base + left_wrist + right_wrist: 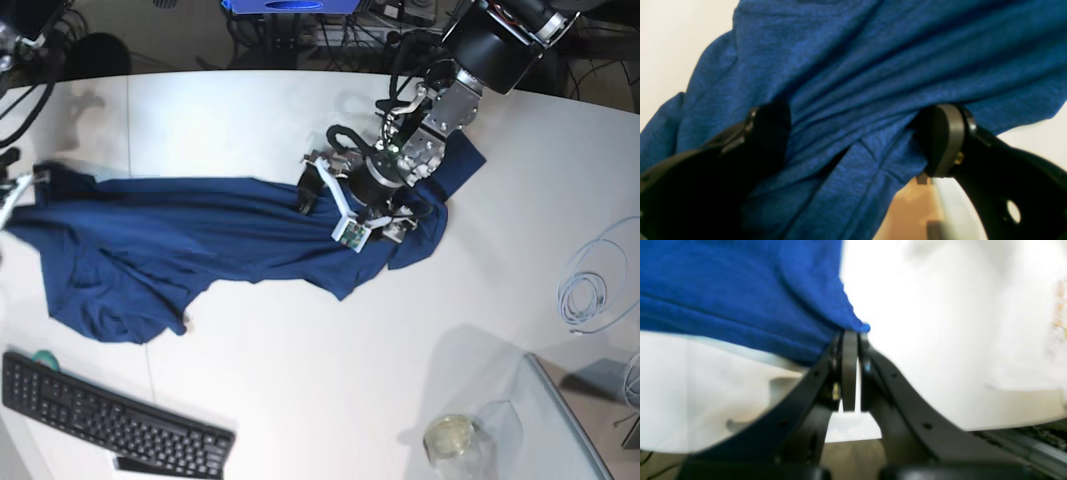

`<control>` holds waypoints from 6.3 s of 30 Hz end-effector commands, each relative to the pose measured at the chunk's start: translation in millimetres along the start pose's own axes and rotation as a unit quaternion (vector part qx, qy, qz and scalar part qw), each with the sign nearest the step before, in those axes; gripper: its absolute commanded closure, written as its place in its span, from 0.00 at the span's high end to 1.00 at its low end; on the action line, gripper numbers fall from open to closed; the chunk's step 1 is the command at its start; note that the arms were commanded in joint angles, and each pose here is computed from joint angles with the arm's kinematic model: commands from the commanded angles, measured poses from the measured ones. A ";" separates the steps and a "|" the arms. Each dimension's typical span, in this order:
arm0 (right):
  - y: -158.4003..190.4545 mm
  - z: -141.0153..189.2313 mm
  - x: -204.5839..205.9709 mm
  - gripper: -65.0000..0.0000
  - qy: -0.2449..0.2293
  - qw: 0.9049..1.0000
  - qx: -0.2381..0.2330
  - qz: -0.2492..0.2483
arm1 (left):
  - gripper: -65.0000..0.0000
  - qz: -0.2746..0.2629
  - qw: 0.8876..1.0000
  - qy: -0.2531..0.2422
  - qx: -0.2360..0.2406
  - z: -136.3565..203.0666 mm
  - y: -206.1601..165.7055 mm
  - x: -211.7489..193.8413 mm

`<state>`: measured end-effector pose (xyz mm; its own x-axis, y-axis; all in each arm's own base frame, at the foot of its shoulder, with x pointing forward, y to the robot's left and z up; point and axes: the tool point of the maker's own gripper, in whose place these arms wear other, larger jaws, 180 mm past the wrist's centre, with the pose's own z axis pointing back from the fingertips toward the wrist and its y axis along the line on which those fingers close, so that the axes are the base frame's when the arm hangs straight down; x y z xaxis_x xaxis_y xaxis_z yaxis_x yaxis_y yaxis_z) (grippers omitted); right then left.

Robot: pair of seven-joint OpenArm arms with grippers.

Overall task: Layout the t-shirt on the table in an organized manner, then fold the t-shirt properly
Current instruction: 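Stretch the shirt between both grippers, pulling the grippers apart, then lift the shirt with the left gripper and swing it over the cloth, then release the shirt with the left gripper and regrasp its edge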

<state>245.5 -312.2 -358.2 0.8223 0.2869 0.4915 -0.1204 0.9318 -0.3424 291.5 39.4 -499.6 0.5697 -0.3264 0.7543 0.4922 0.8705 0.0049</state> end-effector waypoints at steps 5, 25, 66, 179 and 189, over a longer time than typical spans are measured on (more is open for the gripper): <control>42.6 -15.3 -10.9 0.00 -0.014 0.998 0.055 -0.006 | 0.86 -0.001 0.997 0.074 0.004 16.1 6.1 -45.0; 52.0 10.4 69.6 0.00 -0.120 0.991 0.049 0.046 | 0.06 0.089 0.982 -0.073 0.149 74.2 102.2 42.2; 66.6 21.8 147.8 0.00 -0.197 0.972 0.057 0.114 | 0.92 0.189 0.964 -0.038 0.181 72.4 152.4 60.6; 35.5 -78.2 112.8 0.09 -0.176 0.971 0.074 -0.145 | 0.00 0.012 0.990 0.073 0.123 50.3 110.3 -28.8; 83.4 -120.5 182.1 0.64 -0.147 0.966 0.148 -0.155 | 0.00 0.065 0.964 0.004 0.259 135.1 217.0 -3.5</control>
<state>437.7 -202.7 -414.4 0.7027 -0.0071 0.7114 -0.0848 0.9920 0.0936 301.2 273.7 -423.2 0.6385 -0.1861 0.7467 0.0264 0.9750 0.2204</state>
